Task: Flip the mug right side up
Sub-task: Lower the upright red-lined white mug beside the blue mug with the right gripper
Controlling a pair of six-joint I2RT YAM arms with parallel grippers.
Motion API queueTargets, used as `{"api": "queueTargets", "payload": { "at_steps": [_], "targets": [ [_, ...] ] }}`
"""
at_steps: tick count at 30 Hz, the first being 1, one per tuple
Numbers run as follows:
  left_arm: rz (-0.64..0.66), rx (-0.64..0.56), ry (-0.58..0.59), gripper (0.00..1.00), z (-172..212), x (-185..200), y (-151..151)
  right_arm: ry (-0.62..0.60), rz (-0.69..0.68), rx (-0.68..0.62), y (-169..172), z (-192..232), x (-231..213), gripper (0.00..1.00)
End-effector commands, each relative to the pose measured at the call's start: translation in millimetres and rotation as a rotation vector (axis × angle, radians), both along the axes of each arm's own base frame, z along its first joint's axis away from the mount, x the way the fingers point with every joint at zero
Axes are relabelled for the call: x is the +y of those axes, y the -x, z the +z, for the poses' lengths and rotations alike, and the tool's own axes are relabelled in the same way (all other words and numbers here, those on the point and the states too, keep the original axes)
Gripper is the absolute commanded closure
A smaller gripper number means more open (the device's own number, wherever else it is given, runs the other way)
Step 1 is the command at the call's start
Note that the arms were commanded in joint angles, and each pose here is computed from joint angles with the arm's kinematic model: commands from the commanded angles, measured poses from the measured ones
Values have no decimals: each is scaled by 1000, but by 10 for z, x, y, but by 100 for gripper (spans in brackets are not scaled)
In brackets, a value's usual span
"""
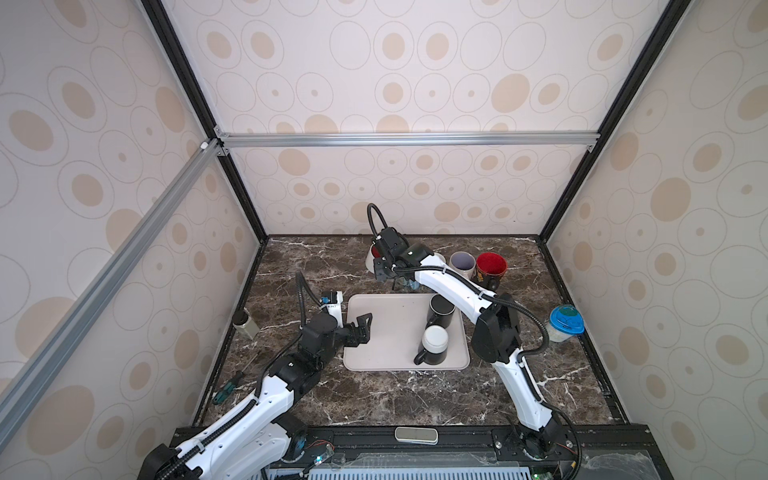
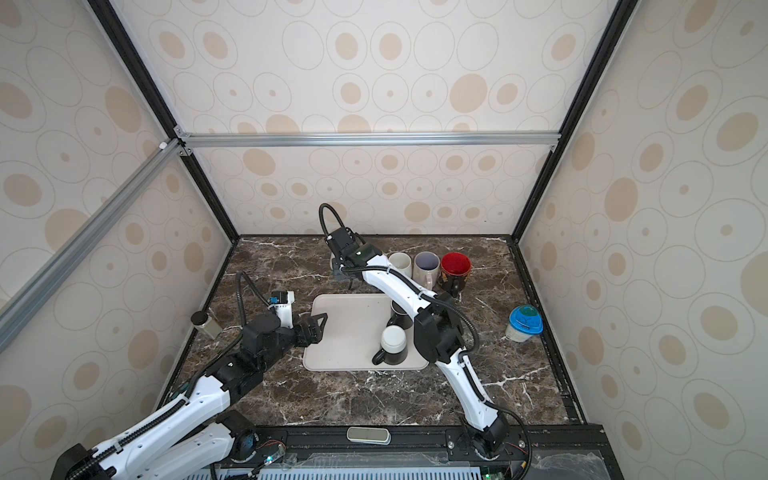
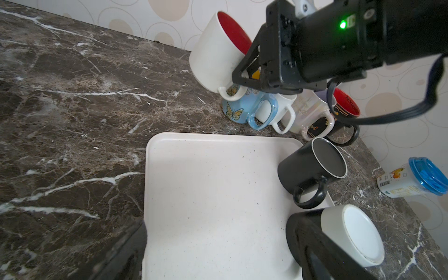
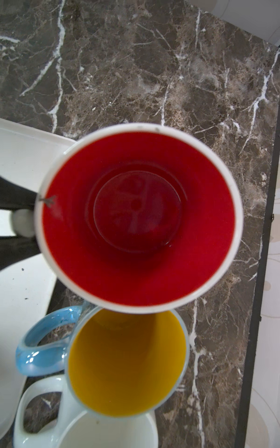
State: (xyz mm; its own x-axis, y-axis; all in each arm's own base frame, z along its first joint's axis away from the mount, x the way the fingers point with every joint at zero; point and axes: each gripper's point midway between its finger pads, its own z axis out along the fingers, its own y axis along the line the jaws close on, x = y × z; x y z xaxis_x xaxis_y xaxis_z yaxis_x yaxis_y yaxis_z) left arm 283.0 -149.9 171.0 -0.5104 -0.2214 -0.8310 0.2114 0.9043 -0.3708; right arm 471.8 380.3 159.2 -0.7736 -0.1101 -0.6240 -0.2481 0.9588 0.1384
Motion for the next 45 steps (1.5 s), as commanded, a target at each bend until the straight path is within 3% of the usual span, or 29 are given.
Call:
{"api": "queueTargets", "payload": {
  "at_steps": [1, 12, 29, 39, 45],
  "targets": [
    [-5, -44, -6, 3, 165, -26, -40, -31, 3, -9, -111, 110, 12, 100],
    [-13, -37, -6, 2, 129, -57, -57, 48, -5, 59, -208, -397, -69, 100],
    [-2, -12, -11, 1, -12, -57, -77, 220, -35, 49, -242, -753, -280, 98],
    [-2, -12, -5, 0, -20, -55, -67, 225, -35, 60, -226, -831, -266, 87],
    [-2, -15, -2, 0, -8, -50, -56, 208, -21, 60, -195, -767, -221, 68]
  ]
}}
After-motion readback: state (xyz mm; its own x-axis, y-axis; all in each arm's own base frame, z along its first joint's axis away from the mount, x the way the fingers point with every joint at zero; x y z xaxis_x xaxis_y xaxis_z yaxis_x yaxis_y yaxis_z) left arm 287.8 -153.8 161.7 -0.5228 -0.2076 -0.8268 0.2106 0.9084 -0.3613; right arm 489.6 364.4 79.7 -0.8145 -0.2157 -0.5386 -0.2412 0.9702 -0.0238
